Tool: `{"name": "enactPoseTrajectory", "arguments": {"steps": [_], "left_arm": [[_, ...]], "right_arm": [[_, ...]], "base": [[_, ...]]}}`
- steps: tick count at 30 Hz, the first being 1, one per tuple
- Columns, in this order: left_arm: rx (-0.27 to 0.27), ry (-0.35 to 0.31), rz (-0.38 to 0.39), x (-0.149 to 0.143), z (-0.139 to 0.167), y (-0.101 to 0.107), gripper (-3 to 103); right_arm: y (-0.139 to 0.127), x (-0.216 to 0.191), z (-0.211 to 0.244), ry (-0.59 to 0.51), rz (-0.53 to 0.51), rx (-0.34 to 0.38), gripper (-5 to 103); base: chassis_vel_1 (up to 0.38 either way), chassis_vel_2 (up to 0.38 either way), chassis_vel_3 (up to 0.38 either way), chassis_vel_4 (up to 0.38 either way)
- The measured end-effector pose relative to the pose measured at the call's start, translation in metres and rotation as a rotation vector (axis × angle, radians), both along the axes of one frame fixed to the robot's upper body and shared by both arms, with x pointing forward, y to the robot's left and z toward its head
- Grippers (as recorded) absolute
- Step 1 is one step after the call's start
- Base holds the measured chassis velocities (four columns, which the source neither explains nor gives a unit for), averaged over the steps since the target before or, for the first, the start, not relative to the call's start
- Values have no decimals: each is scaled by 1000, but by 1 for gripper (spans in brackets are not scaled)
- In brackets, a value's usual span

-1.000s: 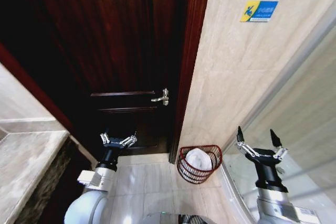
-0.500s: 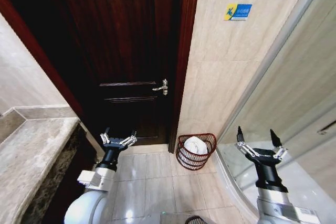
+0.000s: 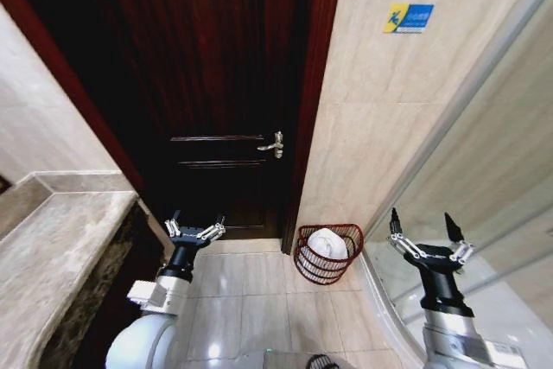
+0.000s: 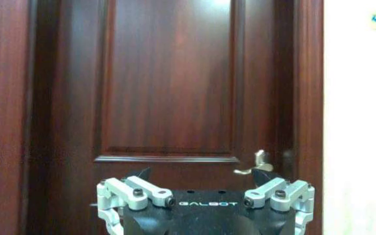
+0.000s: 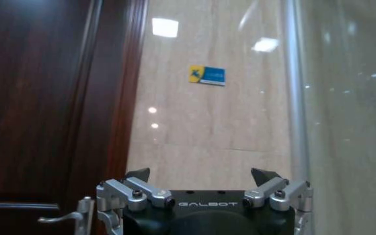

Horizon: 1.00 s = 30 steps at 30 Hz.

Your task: Discard the used towel into the hamper.

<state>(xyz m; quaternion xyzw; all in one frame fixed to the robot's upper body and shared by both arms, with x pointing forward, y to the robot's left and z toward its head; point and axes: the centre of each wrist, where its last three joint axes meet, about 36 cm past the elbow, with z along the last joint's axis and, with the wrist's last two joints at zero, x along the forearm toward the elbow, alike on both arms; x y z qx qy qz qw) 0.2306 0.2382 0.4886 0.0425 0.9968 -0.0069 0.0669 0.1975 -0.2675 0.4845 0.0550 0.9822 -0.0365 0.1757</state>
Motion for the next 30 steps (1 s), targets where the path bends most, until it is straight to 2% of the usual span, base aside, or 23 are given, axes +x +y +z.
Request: {"name": "enactPoseTrajectory", "arguments": {"steps": [7, 30], "left_arm": [[0, 0, 0, 0, 0, 0, 100], [0, 0, 0, 0, 0, 0, 100]], "right_arm": [[0, 0, 0, 0, 0, 0, 100], [0, 0, 0, 0, 0, 0, 100]], "base": [[60, 74, 82, 62], [-15, -14, -15, -12]]}}
